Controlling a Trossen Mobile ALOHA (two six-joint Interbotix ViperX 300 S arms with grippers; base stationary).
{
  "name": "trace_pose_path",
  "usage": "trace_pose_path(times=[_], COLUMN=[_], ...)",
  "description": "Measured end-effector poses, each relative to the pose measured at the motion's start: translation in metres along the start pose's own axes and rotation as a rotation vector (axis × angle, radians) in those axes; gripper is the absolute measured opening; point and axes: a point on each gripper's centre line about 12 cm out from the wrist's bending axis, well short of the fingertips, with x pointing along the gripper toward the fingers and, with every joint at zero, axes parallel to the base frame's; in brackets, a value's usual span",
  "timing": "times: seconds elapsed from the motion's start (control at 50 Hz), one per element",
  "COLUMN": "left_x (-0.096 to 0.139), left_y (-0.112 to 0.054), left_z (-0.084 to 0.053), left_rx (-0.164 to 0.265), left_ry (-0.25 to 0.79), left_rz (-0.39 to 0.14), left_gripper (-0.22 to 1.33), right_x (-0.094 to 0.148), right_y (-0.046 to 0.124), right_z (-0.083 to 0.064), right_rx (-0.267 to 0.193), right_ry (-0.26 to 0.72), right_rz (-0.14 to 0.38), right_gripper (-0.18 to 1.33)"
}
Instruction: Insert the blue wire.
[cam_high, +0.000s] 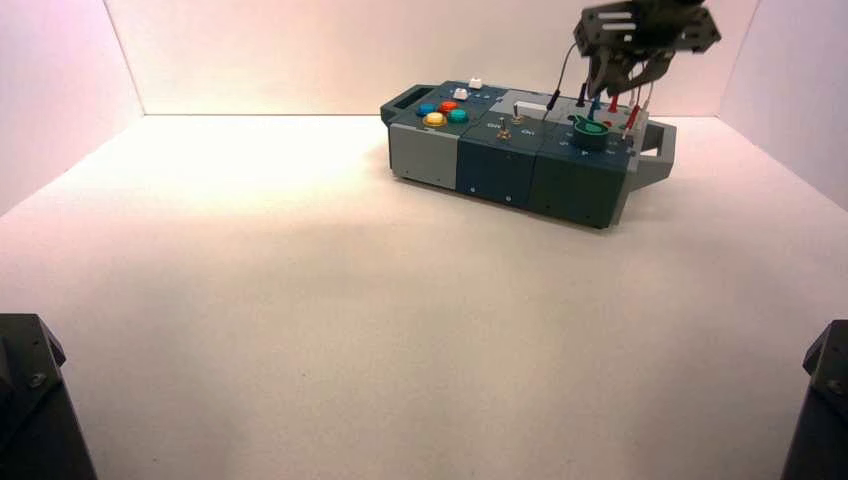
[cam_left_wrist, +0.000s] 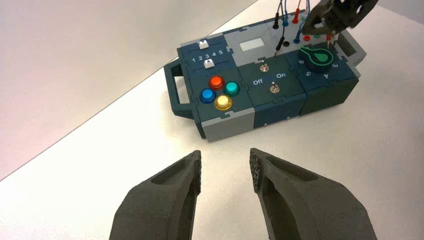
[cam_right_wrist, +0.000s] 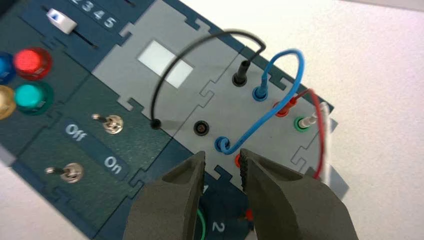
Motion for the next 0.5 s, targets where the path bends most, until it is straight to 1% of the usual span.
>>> trace_pose_path(times=[0.14, 0.18, 0.24, 0.4, 0.5], left_x=[0.001, 0.001, 0.002, 0.003, 0.003], left_y=[0.0, 0.0, 0.0, 0.0, -0.001], left_z=[0.0, 0.0, -0.001, -0.002, -0.002], left_rx=[0.001, 0.0, 0.001, 0.005, 0.006], left_ry=[0.003, 0.003, 0.007, 0.01, 0.012], left_rz=[-0.001, -0.001, -0.002, -0.002, -0.004], left_gripper=[1.02, 1.02, 1.02, 1.02, 1.02], right_x=[-0.014, -0.014, -0.025, -0.043, -0.064], right_y=[0.001, 0.001, 0.002, 0.003, 0.005], right_z=[0.008, 0.008, 0.012, 0.018, 0.025], right_rx=[0.005, 0.004, 0.004, 0.001, -0.006], right_ry=[0.048, 0.048, 0.077, 0.102, 0.114], right_rz=[0.012, 0.013, 0.02, 0.028, 0.036], right_gripper=[0.78, 0.78, 0.75, 0.73, 0.72])
